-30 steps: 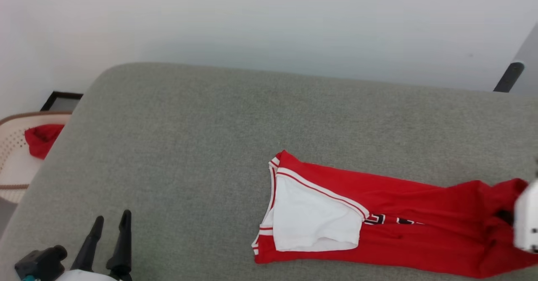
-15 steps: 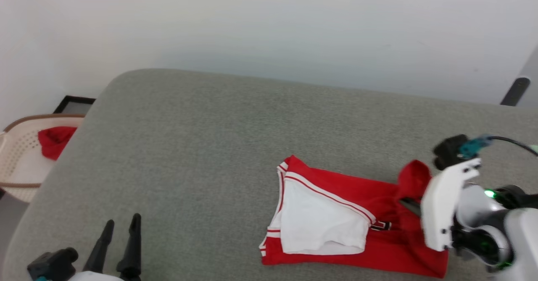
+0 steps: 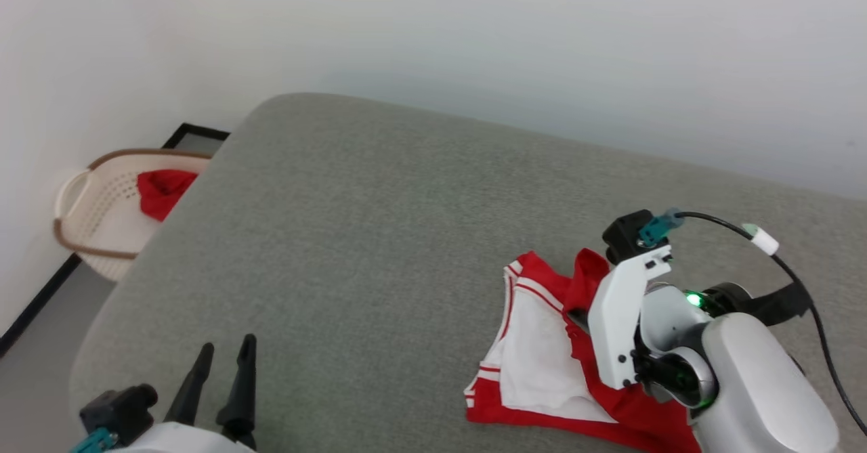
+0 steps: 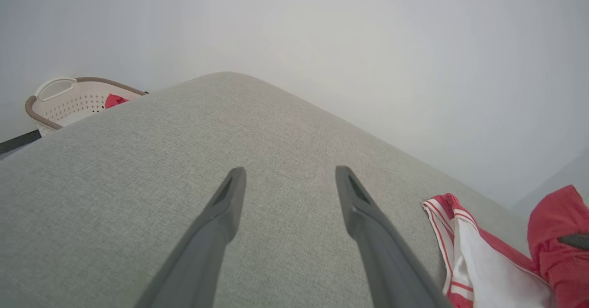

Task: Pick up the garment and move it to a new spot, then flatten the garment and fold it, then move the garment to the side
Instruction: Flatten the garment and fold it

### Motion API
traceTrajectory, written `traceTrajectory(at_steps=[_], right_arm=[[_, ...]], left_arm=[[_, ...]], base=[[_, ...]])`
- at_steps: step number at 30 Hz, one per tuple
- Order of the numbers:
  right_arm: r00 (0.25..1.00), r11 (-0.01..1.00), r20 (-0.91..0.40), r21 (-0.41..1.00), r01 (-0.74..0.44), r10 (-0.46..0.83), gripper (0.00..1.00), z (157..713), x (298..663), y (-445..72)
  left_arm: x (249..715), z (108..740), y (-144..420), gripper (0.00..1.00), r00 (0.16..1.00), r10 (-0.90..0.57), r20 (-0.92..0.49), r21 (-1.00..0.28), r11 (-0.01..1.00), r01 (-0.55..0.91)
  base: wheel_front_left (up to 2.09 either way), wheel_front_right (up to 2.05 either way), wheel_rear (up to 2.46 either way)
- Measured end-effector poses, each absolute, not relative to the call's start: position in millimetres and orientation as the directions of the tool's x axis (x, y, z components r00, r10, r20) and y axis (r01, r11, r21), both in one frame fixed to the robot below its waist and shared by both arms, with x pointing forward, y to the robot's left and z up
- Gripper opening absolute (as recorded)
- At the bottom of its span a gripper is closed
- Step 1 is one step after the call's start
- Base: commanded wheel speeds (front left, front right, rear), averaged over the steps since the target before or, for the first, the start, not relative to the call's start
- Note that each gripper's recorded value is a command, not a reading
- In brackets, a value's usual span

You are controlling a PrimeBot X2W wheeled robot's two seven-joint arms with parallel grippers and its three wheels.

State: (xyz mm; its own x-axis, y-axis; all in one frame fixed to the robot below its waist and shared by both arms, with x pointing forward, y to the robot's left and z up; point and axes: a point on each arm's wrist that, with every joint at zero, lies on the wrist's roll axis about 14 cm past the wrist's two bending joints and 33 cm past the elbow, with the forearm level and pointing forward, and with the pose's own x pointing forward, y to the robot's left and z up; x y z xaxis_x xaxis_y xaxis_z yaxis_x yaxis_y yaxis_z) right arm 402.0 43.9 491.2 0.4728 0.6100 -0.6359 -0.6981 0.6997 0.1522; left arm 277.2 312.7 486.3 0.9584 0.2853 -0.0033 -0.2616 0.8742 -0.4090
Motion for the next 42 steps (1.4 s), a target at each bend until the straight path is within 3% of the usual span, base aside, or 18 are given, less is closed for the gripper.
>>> traceTrajectory(at_steps=[9,10,12,13,14,24,36,42], right_arm=[[0.425,0.676,-0.674,0.152,-0.721,0.605,0.0,464,405,72],[0.426,0.675,-0.669,0.157,-0.721,0.61,0.36,463,407,74],[0.428,0.673,-0.663,0.159,-0.722,0.615,0.49,463,409,78],[0.427,0.672,-0.658,0.165,-0.722,0.62,0.93,463,409,79],[0.426,0.669,-0.655,0.165,-0.725,0.624,1.0,464,409,81],[0.46,0.65,-0.556,0.204,-0.732,0.693,1.0,495,411,82],[0.699,0.748,-0.286,0.112,-0.655,0.655,1.0,555,437,0],[0.821,0.831,-0.136,0.025,-0.556,0.554,1.0,569,439,-63]], left_arm=[[270,482,319,1.0,0.948,0.319,-0.015,-0.416,0.86,-0.296],[270,481,319,1.0,0.947,0.32,-0.018,-0.417,0.859,-0.298],[272,481,318,1.0,0.948,0.318,-0.018,-0.419,0.858,-0.296],[274,482,318,1.0,0.949,0.316,-0.014,-0.42,0.859,-0.293],[276,483,317,1.0,0.949,0.314,-0.011,-0.421,0.86,-0.29],[290,487,311,1.0,0.961,0.276,0.003,-0.407,0.878,-0.251],[313,501,293,1.0,0.981,0.187,0.05,-0.363,0.918,-0.157],[327,508,279,1.0,0.988,0.135,0.071,-0.329,0.939,-0.105]], base=[[0.0,0.0,0.0],[0.0,0.0,0.0],[0.0,0.0,0.0],[0.0,0.0,0.0],[0.0,0.0,0.0],[0.0,0.0,0.0],[0.0,0.0,0.0],[0.0,0.0,0.0]])
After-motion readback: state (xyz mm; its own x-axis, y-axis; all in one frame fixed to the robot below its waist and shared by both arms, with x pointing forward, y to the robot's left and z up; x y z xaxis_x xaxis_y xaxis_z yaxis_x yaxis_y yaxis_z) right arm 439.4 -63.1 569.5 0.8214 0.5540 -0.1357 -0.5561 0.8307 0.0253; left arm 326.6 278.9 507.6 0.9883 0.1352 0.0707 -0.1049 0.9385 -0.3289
